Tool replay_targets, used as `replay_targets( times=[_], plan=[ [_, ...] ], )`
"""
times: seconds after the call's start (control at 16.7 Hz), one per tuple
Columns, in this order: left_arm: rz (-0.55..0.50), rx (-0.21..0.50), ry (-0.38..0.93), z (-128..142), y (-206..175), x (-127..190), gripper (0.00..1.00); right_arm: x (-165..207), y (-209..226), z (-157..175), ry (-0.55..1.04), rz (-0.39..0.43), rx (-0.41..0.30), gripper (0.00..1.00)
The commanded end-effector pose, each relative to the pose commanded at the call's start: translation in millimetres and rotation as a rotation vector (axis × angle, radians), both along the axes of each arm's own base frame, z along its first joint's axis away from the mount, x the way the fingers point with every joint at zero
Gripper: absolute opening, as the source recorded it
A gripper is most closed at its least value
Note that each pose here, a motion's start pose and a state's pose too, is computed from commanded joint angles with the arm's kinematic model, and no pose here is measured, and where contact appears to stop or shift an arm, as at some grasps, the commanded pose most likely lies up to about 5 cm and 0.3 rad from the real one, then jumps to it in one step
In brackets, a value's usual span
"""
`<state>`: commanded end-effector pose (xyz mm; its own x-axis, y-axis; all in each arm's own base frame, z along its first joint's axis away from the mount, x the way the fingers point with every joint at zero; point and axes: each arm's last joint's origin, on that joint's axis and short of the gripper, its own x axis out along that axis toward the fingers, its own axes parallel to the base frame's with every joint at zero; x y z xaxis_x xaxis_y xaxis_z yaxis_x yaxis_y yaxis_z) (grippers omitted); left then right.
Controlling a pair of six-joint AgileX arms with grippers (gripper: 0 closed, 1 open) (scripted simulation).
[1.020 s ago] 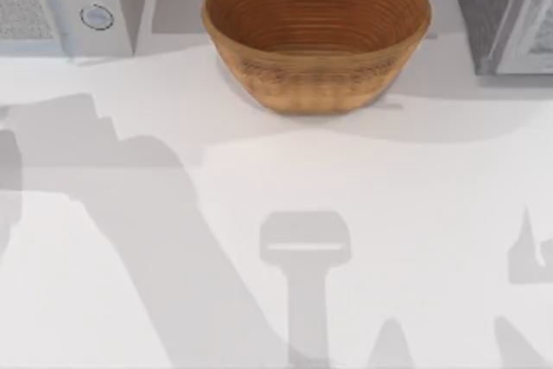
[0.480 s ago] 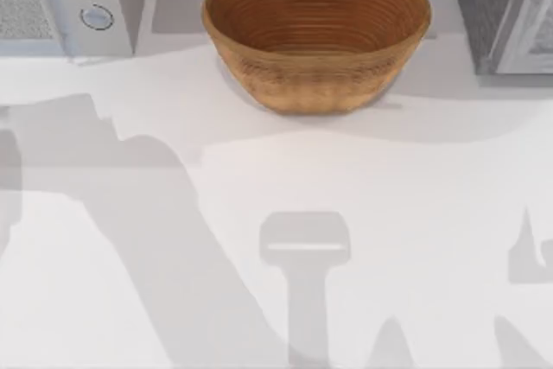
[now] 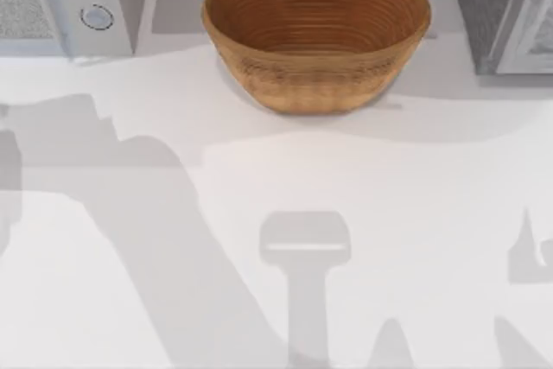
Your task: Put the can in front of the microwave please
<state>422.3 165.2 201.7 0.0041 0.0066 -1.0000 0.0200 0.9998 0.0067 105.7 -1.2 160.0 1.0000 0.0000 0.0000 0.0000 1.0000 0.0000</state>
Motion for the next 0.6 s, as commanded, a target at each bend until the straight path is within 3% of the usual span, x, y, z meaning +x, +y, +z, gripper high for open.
replay_targets(
  times=[0.18,0.6],
  plan=[
    [-0.001,-0.003,0.007,1,0,1,1.0,0,0,0,0.0,0.0,0.0,1.0],
    [-0.001,0.0,0.0,40,0,0,1.0,0,0,0,0.0,0.0,0.0,1.0]
  ],
)
